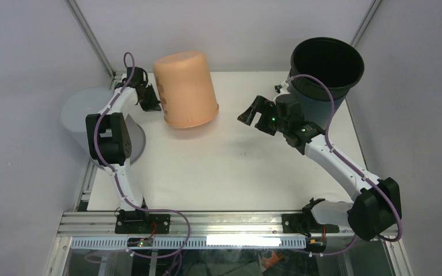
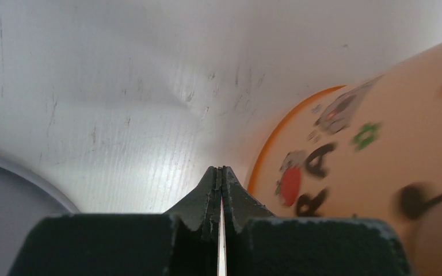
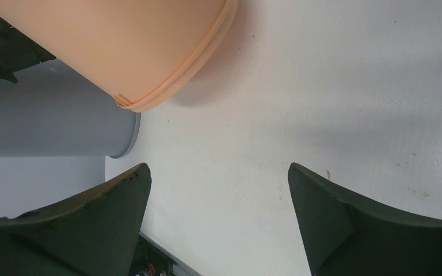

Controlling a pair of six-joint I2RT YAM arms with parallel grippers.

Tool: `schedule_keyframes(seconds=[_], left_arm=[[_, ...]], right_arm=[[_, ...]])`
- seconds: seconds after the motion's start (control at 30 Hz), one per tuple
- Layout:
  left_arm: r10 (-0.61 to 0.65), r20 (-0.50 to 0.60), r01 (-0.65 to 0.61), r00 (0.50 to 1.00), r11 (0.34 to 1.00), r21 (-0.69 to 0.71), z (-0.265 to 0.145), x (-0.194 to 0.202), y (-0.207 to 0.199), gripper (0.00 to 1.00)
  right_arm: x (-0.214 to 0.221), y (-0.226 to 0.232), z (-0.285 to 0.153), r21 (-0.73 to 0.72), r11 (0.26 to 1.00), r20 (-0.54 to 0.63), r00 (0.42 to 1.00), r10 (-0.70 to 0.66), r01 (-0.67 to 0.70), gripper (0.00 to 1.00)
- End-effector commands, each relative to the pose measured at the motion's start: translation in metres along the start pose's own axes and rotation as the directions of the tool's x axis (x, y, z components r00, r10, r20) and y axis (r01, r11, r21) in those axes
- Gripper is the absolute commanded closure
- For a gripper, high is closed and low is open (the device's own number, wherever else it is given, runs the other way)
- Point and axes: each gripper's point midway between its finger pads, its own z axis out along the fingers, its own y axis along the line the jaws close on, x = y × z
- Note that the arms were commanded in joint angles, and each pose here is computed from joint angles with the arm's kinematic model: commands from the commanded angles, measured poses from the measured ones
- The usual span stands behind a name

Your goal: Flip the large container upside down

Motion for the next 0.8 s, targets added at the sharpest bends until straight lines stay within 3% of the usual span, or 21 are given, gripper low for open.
schedule_keyframes(seconds=[0.0, 0.4, 0.57, 0.67, 0.77], left_arm=[[0.056, 0.073, -0.062, 0.996, 0.995, 0.082, -0.018, -0.019, -0.025, 1.00], [0.096, 0.093, -0.104, 0.991, 0.991, 0.081, -0.022, -0.012, -0.044, 1.00], [0.084, 0.147, -0.097, 0.986, 0.991, 0.088, -0.046, -0.026, -0.051, 1.00], [0.085, 0.218, -0.112, 0.972, 0.987, 0.112, -0.077, -0.045, -0.065, 0.91], [0.088, 0.316, -0.143, 0.945, 0.978, 0.154, -0.121, -0.068, -0.084, 0.74]], right_arm=[[-0.023, 0.017, -0.010, -0.043, 0.999, 0.077, 0.997, -0.022, 0.026, 0.07], [-0.019, 0.014, -0.012, -0.043, 0.999, 0.076, 0.997, -0.020, 0.024, 0.07], [-0.017, 0.013, -0.010, -0.042, 0.999, 0.065, 0.998, -0.024, 0.027, 0.07], [-0.014, 0.011, -0.008, -0.040, 0.999, 0.055, 0.998, -0.028, 0.030, 0.07], [-0.011, 0.008, -0.004, -0.034, 0.999, 0.040, 0.999, -0.034, 0.035, 0.07]])
